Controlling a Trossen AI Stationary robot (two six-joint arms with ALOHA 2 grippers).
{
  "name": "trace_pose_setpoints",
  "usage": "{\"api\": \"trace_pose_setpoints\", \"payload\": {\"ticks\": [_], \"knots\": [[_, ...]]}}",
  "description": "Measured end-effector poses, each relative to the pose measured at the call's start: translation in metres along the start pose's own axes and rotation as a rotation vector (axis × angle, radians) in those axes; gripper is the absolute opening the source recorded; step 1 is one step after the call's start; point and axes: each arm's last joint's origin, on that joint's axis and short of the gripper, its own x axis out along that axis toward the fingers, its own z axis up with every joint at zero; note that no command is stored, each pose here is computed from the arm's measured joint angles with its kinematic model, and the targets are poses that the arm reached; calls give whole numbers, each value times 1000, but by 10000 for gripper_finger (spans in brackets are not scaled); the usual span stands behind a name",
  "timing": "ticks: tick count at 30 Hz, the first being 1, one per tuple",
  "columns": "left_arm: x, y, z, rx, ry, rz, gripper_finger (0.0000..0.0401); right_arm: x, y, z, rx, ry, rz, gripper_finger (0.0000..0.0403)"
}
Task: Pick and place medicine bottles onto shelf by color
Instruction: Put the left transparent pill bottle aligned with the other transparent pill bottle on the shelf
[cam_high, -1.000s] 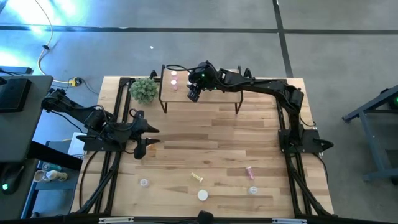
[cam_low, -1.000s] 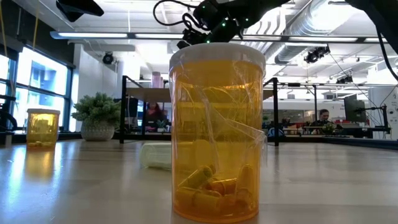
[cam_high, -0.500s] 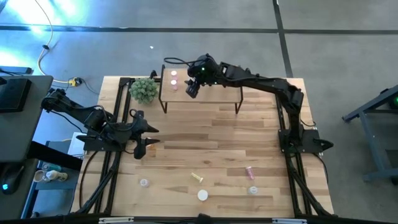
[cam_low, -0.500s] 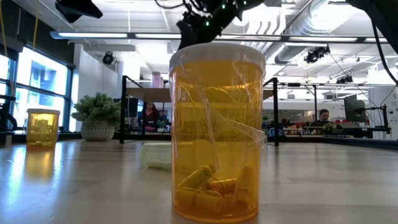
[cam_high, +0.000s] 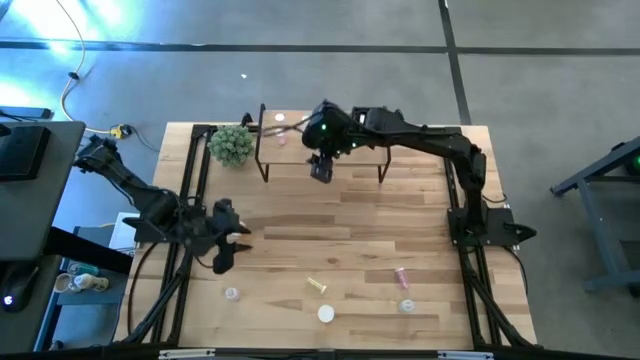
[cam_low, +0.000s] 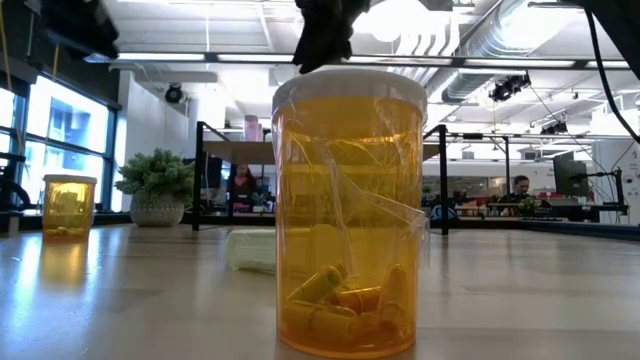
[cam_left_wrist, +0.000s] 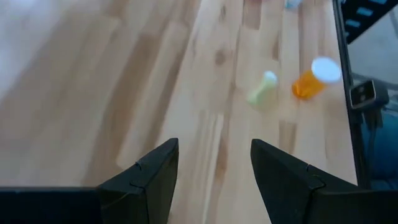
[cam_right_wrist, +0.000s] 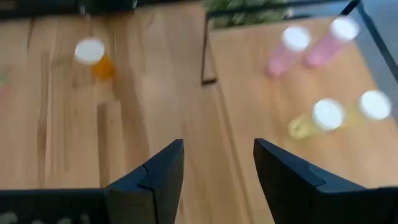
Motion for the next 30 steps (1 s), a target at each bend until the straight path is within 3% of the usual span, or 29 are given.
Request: {"api": "trace_pose_setpoints", "payload": {"ticks": [11, 20, 30], "knots": [[4, -24, -47, -82, 95, -50, 193, -9, 35, -11, -94, 111, 1, 186], [11, -48, -84, -220, 175, -53, 193, -36, 36, -10, -60, 69, -13, 186], [15, -78, -118, -234, 223, -125, 193, -42, 36, -12, -49, 79, -14, 186]]}}
